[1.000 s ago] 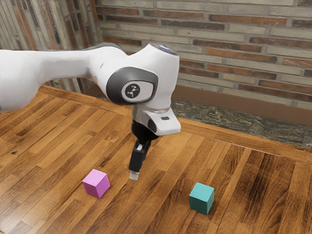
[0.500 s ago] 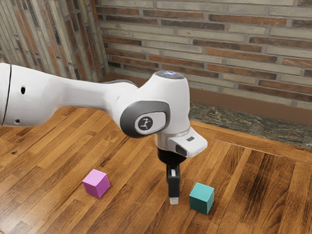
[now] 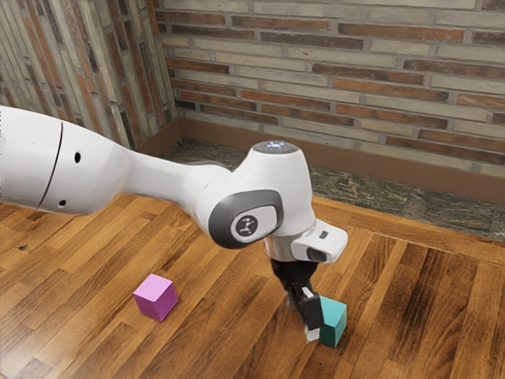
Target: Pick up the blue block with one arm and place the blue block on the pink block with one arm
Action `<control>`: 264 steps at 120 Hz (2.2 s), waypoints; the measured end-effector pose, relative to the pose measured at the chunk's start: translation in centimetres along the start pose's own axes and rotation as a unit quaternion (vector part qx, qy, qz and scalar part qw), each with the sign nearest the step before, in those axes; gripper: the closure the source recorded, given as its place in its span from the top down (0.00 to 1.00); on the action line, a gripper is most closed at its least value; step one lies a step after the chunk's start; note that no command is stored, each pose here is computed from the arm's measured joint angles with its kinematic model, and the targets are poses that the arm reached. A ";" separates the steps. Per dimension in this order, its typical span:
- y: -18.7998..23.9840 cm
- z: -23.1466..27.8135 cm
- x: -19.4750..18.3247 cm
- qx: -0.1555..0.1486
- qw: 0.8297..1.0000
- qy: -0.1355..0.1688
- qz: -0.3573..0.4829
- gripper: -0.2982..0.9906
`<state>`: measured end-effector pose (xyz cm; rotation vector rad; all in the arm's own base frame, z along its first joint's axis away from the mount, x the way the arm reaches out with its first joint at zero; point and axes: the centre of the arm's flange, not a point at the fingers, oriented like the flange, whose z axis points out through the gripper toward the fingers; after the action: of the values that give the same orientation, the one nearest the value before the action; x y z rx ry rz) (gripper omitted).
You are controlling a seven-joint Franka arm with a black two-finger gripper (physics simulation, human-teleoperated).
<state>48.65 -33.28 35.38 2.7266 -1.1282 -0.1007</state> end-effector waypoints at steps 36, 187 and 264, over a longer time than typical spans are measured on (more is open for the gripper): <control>-0.8 1.0 1.8 0.037 0.995 0.007 -0.092 0.77; -5.4 7.8 7.0 0.057 0.947 0.008 -0.317 0.55; -4.9 0.6 3.2 0.036 0.942 0.038 -0.331 0.53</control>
<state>54.22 -32.24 33.81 3.0196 -0.1553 -0.0456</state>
